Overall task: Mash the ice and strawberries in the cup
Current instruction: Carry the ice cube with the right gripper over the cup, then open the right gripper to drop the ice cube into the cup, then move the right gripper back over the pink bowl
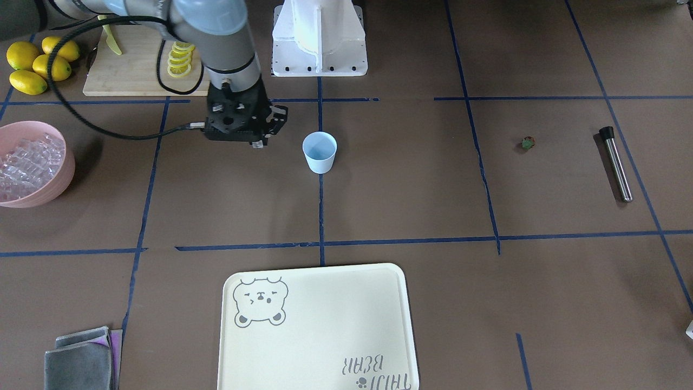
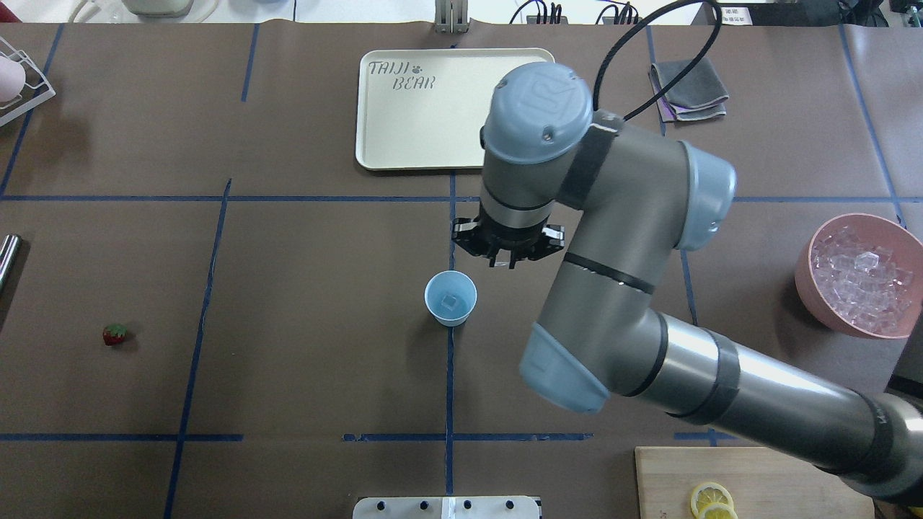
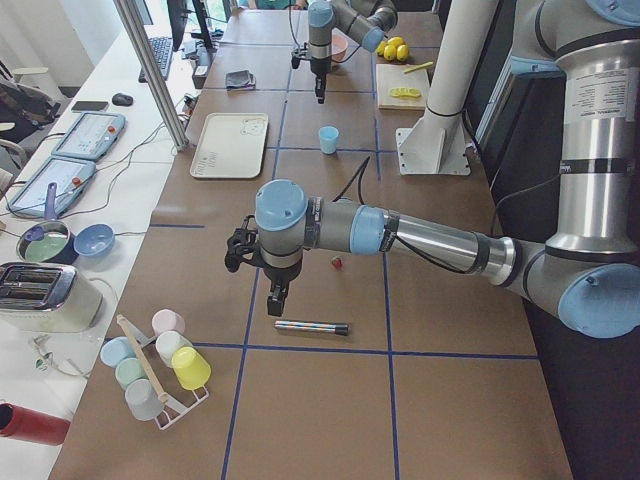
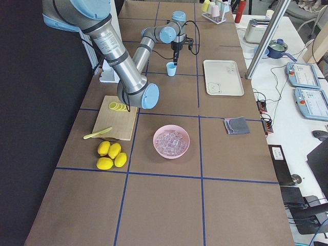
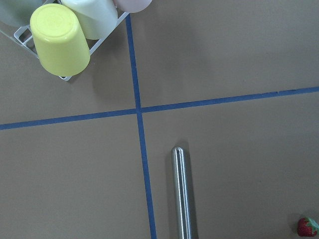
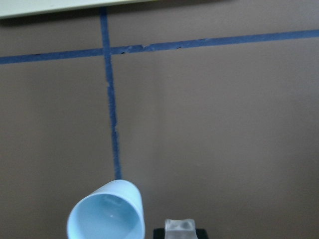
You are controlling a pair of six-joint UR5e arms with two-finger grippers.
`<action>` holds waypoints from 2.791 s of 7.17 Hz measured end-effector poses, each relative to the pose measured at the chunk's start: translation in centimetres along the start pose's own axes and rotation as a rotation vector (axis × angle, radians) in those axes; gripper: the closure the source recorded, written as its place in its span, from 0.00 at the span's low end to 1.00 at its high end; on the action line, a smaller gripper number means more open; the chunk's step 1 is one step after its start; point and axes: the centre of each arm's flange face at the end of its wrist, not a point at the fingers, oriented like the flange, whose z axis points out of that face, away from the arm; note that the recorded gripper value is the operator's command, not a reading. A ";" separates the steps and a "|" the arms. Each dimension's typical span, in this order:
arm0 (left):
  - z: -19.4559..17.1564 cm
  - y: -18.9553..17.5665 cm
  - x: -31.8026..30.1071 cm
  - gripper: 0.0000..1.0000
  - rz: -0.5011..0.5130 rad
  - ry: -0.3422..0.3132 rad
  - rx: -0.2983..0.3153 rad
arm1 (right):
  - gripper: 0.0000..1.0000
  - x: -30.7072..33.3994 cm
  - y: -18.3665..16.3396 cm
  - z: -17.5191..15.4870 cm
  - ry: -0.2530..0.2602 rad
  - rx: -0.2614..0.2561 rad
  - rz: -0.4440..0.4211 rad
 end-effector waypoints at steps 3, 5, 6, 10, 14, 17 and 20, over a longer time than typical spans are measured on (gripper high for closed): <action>0.3 0.0 -0.4 0.00 -0.004 0.000 -0.004 | 1.00 -5.3 1.3 2.7 0.010 0.001 0.020; 0.4 0.0 -0.4 0.00 -0.004 0.000 -0.004 | 0.97 -5.9 1.6 3.9 0.017 0.002 0.021; 0.4 0.0 -0.4 0.00 -0.003 0.000 -0.005 | 0.90 -5.9 1.9 4.4 0.022 -0.003 0.018; 0.4 0.0 -0.4 0.00 -0.003 0.000 -0.005 | 0.17 -5.8 2.6 5.3 0.029 -0.011 0.011; 0.4 -0.1 -0.3 0.00 -0.001 0.000 -0.003 | 0.01 -5.8 2.7 5.1 0.023 -0.009 0.012; 0.3 -0.3 -0.2 0.00 0.001 -0.001 0.000 | 0.01 -3.1 0.8 1.6 -0.025 0.053 0.065; 0.1 -0.4 0.0 0.00 0.005 -0.001 0.004 | 0.01 10.7 -1.6 -4.9 -0.085 0.156 0.053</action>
